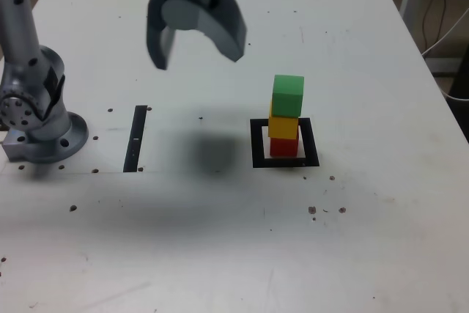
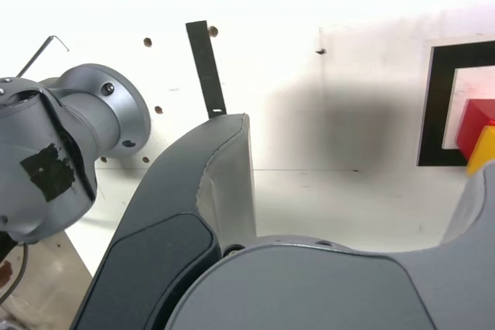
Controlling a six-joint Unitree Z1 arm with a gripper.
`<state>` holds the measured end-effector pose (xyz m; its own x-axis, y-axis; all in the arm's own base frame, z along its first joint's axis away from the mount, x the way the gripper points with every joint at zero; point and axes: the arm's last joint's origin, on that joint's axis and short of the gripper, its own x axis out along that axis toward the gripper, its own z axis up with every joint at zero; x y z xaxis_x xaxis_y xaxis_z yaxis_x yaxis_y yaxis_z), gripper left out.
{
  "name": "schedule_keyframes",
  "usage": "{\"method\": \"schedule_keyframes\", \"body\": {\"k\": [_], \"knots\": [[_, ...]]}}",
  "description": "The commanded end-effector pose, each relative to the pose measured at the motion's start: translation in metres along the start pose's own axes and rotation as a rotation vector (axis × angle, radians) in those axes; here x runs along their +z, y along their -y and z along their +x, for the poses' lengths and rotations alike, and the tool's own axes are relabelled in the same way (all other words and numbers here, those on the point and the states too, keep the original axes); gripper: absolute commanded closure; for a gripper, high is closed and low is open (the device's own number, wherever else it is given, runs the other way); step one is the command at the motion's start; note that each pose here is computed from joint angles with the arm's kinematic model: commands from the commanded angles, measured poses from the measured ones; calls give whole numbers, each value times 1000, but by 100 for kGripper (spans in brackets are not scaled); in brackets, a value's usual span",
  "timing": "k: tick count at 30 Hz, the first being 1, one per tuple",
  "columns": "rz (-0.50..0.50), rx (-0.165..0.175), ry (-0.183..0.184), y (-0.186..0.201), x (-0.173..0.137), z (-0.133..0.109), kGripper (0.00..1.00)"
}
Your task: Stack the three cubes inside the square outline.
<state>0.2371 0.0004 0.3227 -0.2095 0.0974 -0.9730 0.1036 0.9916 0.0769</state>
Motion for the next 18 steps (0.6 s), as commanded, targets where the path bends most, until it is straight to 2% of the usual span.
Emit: {"method": "schedule_keyframes", "body": {"k": [1, 9, 18], "knots": [[-15, -6, 2, -2, -10, 5, 2], [-39, -32, -28, -5, -31, 33, 3], [-40, -80, -41, 4, -45, 78, 3]]}}
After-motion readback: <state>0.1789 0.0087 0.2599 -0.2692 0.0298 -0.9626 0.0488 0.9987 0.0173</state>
